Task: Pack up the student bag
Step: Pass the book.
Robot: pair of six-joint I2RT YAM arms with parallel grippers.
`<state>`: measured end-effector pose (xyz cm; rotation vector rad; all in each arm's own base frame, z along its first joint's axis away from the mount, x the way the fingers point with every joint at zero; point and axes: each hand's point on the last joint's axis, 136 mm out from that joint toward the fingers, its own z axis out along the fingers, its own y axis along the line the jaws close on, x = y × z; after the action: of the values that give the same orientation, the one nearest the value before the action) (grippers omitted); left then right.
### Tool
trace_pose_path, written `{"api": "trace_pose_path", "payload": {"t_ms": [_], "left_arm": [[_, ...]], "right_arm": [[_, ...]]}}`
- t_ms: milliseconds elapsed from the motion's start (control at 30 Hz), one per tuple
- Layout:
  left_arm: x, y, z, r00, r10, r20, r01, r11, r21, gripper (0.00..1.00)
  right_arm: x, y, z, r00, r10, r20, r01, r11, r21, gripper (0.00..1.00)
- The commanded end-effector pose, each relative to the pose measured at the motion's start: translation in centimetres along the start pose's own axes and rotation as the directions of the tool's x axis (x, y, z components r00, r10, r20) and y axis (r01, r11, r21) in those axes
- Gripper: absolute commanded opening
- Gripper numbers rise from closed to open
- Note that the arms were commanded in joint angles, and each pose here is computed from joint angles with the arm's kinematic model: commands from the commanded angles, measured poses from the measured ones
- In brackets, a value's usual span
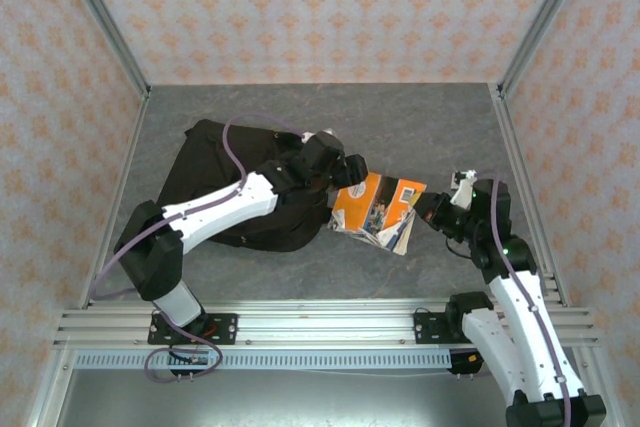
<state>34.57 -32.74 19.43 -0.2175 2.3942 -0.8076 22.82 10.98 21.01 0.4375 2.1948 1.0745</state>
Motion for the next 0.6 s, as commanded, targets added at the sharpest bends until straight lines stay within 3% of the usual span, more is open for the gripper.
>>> {"api": "trace_pose_path", "payload": {"t_ms": [0, 100, 300, 567], "left_arm": [[-2.0, -2.3, -3.1, 0.994, 0.086, 0.061, -0.089, 0.995, 0.05, 0.79], [-2.2, -2.5, -6.4, 0.983, 0.167, 0.076, -0.171, 0.984, 0.05, 0.82], [-3.7, -1.2, -13.0, 0.95, 0.274, 0.148, -0.283, 0.958, 0.044, 0.9], [-5.2, 0.4, -20.6, 0.902, 0.35, 0.251, -0.377, 0.924, 0.063, 0.94]], "right_arm": [[-3.0, 6.7, -3.3, 0.988, -0.05, 0.144, 0.079, 0.977, -0.198, 0.0], [-4.1, 10.2, -5.3, 0.977, -0.021, 0.214, 0.092, 0.94, -0.33, 0.0], [-3.8, 16.7, -6.5, 0.999, -0.011, 0.051, 0.039, 0.807, -0.59, 0.0], [-2.0, 20.7, -9.6, 0.992, -0.125, -0.005, 0.085, 0.705, -0.704, 0.0]]}}
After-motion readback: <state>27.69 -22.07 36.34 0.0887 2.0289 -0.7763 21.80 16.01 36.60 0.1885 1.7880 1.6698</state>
